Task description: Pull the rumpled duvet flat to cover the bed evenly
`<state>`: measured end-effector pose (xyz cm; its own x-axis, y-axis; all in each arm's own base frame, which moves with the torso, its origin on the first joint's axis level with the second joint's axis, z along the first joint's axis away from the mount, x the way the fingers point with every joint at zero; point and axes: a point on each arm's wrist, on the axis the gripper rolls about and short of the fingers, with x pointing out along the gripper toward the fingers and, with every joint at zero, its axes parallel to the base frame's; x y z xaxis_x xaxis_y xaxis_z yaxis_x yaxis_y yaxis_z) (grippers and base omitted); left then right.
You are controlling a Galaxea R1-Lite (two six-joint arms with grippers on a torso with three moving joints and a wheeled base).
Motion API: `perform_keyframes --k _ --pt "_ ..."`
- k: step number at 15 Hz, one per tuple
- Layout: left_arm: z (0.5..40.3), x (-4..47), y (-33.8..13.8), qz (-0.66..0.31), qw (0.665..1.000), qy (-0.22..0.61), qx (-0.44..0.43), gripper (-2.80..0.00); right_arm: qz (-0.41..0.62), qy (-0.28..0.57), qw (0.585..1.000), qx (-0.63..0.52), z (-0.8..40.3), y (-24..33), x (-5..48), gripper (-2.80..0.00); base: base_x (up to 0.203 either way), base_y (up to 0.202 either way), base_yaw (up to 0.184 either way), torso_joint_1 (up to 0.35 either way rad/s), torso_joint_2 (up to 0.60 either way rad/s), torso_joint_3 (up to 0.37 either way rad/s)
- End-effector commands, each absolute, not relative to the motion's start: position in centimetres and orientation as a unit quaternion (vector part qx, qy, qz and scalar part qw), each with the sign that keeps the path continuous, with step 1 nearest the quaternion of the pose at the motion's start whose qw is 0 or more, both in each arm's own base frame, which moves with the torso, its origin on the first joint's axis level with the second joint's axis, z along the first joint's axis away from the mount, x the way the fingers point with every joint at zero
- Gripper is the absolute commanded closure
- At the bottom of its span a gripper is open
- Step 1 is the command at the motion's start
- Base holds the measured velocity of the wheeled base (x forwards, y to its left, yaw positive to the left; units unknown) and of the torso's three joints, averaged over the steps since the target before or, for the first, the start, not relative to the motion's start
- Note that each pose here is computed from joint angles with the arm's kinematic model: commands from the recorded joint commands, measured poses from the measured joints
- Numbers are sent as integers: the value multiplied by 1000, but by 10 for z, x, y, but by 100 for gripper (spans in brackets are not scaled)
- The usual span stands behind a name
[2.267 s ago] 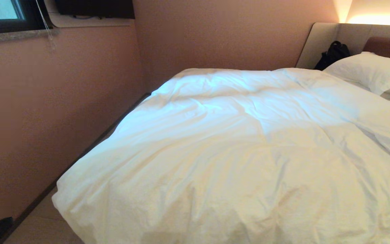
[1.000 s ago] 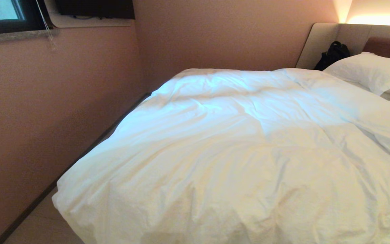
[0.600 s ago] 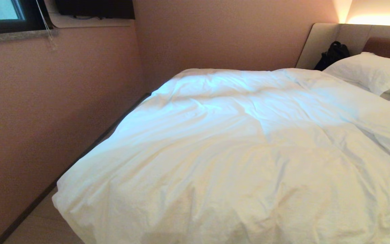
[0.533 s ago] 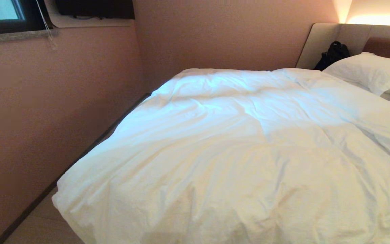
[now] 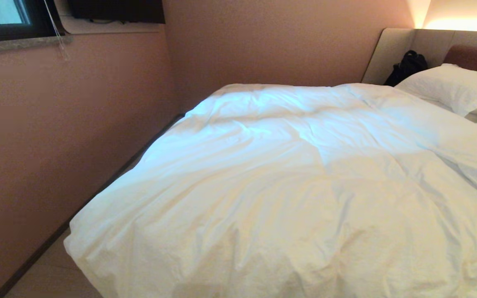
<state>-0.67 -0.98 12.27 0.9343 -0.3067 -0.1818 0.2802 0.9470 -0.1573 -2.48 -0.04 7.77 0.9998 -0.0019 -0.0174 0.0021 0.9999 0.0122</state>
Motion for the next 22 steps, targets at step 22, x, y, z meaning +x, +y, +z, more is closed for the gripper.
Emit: perform_keyframes --k 22 --pt "115 -15 -9 -201 969 129 -62 0 -1 9 1000 6 78 0 -25 0 0 0 0 0 0 0"
